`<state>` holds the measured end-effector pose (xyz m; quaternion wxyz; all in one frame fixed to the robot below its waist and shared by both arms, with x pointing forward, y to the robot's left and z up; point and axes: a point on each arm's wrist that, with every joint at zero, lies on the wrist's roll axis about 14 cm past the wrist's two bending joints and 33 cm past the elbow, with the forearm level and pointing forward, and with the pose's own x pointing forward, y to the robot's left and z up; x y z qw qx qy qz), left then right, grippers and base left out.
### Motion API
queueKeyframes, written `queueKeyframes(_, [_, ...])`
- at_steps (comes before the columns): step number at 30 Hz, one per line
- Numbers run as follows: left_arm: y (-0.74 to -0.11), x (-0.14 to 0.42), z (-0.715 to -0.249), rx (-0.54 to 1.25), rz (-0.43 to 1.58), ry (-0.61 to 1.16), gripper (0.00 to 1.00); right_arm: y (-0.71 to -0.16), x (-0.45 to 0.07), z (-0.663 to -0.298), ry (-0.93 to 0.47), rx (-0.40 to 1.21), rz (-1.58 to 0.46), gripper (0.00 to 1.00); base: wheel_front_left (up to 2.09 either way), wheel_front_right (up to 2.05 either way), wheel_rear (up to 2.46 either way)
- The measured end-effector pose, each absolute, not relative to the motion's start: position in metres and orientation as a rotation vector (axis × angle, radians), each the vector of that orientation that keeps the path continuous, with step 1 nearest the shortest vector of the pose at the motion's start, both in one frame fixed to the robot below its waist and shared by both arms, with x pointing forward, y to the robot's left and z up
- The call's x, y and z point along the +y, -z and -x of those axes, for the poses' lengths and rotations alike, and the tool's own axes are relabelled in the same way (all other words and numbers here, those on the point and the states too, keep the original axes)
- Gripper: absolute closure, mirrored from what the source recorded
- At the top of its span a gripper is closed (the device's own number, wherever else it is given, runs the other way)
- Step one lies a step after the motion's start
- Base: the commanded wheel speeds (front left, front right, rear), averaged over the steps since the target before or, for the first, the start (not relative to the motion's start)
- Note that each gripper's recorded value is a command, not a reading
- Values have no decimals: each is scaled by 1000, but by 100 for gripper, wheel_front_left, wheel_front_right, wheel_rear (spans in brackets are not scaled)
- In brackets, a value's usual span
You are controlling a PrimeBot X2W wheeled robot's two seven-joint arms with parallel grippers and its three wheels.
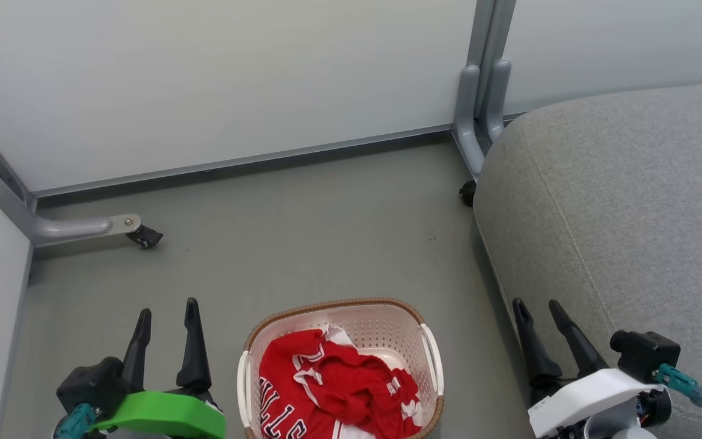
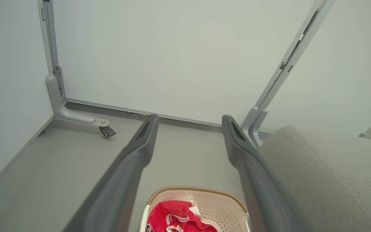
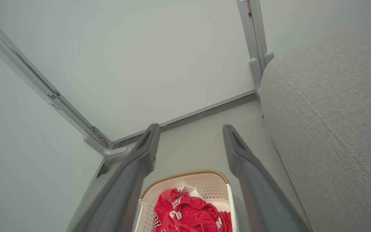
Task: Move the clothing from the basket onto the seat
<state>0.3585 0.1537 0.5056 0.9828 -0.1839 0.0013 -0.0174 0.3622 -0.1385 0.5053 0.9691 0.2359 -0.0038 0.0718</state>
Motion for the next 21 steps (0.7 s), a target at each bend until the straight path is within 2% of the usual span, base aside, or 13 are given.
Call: queueKeyframes(21, [-516, 140, -349, -66, 163, 91, 0, -509, -129, -353, -188, -45, -313, 0, 0, 0, 0])
